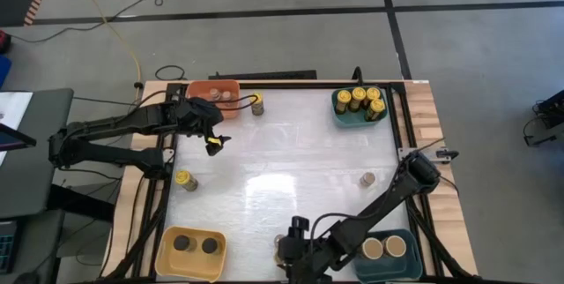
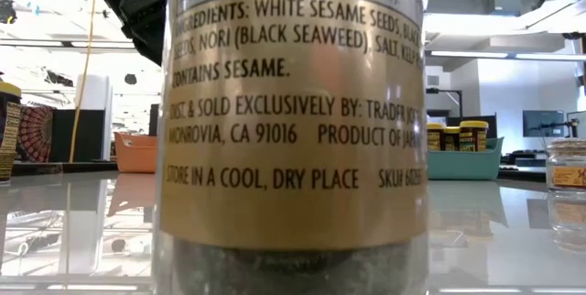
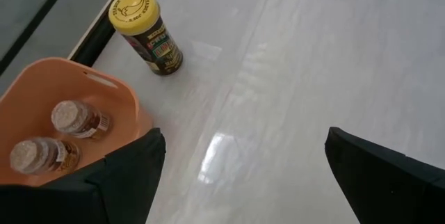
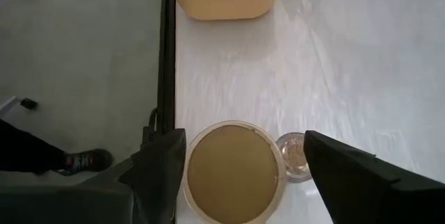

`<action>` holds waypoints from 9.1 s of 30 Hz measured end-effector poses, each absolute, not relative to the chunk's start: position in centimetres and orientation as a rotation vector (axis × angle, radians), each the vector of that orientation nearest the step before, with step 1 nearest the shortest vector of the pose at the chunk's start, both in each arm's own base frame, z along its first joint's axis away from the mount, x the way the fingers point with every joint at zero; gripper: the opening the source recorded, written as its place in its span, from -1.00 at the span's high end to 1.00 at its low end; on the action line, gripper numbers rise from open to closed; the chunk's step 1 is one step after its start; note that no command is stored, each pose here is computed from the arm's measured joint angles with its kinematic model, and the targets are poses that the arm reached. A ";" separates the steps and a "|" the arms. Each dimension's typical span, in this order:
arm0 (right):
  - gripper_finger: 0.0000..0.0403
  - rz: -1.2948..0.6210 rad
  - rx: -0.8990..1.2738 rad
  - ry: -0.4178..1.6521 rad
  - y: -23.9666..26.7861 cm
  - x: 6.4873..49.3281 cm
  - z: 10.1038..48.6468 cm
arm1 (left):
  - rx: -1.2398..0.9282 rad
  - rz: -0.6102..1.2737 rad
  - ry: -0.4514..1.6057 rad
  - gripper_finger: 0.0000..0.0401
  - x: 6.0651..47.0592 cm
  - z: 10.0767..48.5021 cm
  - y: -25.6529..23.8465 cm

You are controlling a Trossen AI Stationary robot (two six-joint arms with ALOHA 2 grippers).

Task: Sort spices by type
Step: Put the gold seasoning bottle into the bottom teal dark blue bin, then put the bottom brown small seasoning bottle into the orange bin

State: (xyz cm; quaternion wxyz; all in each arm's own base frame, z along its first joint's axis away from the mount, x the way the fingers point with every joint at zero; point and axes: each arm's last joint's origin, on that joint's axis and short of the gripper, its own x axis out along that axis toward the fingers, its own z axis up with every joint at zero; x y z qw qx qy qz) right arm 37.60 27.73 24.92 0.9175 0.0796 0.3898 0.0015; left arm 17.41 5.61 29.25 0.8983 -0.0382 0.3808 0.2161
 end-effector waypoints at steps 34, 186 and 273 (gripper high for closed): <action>-0.85 0.104 0.013 0.786 28.1 37.1 22.8 | -0.081 0.449 0.788 -0.89 17.4 29.3 5.6; -0.50 -0.389 0.132 0.976 27.5 7.8 29.2 | -0.186 0.493 0.723 -0.89 17.7 29.5 5.7; -0.50 -0.707 0.374 0.910 18.0 20.1 30.5 | -0.830 0.502 1.183 -0.96 38.9 19.7 -19.9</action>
